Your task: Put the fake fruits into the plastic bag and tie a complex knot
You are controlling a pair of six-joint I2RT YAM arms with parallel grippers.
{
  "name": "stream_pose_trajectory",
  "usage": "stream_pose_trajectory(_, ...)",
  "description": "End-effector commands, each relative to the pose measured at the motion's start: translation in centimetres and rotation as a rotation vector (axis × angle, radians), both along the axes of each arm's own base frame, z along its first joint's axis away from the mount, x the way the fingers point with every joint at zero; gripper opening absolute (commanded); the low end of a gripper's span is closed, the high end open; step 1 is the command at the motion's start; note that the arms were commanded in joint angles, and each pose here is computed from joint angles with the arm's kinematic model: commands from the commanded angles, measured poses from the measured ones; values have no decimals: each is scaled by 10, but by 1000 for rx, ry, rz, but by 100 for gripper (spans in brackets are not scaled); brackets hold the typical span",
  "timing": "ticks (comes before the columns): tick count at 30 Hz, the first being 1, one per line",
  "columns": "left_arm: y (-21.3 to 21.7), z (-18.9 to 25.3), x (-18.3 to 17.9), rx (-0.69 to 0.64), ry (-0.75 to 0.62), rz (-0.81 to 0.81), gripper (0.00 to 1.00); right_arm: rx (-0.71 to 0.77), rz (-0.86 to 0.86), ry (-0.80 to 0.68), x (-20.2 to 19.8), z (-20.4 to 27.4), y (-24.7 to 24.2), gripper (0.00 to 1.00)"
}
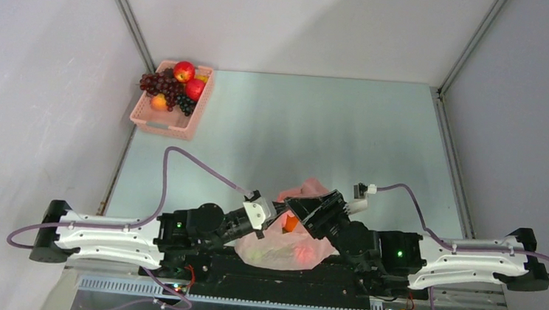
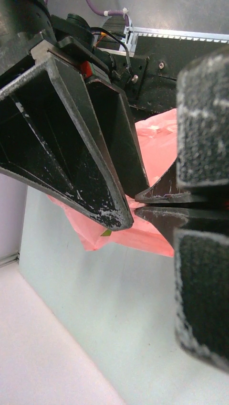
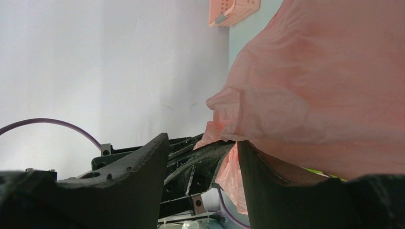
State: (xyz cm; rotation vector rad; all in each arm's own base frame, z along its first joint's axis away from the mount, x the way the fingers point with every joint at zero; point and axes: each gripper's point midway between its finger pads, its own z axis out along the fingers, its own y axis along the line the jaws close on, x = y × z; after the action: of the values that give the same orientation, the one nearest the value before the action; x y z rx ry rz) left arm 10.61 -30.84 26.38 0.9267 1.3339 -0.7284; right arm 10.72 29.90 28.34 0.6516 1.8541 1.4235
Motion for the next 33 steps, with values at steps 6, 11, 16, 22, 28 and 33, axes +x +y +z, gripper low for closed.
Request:
stream_pose_trajectory(6, -7, 20, -7, -39, -46, -28, 0, -18, -47, 18, 8, -8, -5, 59)
stream_pose_trajectory(11, -10, 21, -10, -30, -59, -42, 0, -33, -48, 40, 8, -17, -2, 59)
stream_pose_trajectory(16, -12, 18, -13, -9, -65, -52, 0, -37, -51, 34, 10, -17, -2, 53)
stream_pose_trajectory(22, -10, 15, -17, 2, -71, -74, 0, -33, -27, 24, 10, -12, 0, 42)
stream_pose_trajectory(28, -12, 14, -23, 28, -76, -109, 0, -32, 19, 30, 9, -12, 6, 36)
stream_pose_trajectory(33, -12, 15, -25, 40, -85, -122, 0, -32, 48, 25, 10, -10, 10, 25)
